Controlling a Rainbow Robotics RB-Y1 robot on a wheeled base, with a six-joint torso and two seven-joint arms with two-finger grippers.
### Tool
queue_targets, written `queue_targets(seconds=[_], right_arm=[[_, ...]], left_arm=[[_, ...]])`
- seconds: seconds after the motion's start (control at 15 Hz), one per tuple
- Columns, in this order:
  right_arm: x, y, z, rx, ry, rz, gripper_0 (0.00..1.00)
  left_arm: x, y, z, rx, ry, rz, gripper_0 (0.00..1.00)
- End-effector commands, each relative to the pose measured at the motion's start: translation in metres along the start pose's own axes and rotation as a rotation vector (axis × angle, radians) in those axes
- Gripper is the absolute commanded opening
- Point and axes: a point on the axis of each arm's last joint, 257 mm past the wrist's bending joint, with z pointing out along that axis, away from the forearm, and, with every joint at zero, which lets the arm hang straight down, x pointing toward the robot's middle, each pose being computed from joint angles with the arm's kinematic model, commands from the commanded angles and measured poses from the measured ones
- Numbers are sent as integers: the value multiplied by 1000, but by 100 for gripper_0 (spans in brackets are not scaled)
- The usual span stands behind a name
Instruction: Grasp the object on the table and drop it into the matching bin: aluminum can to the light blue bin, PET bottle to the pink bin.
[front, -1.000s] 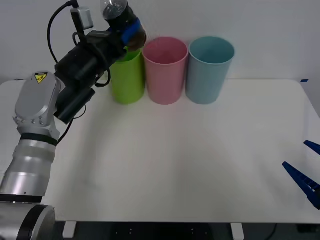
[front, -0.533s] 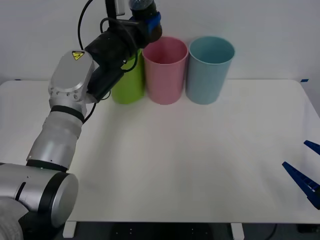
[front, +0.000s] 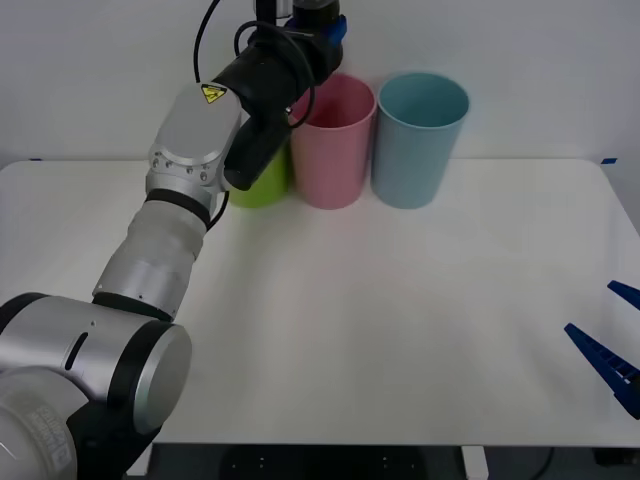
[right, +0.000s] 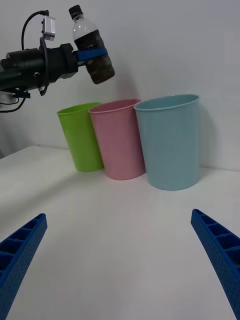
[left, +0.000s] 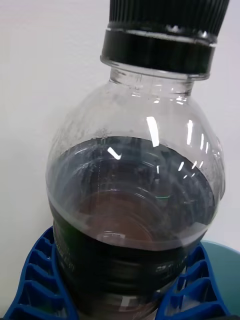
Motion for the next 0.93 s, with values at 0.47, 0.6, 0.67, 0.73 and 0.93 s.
queue_targets(seconds=[0.47,0.6,0.67,0.73,0.93], right_arm=[[0,0,0,0,0,0,100],[0,0,0,0,0,0,100],[0,0,0,0,0,0,100],[0,0,0,0,0,0,100],[0,0,0,0,0,0,100]], left_arm=[[0,-4,1,4,1,9,29],[0,-4,1,3,1,8,100],[0,-3,1,1,0,0,100],[0,-3,1,1,-2,-7,100],[-1,-1,0,0,-5,-23,100]])
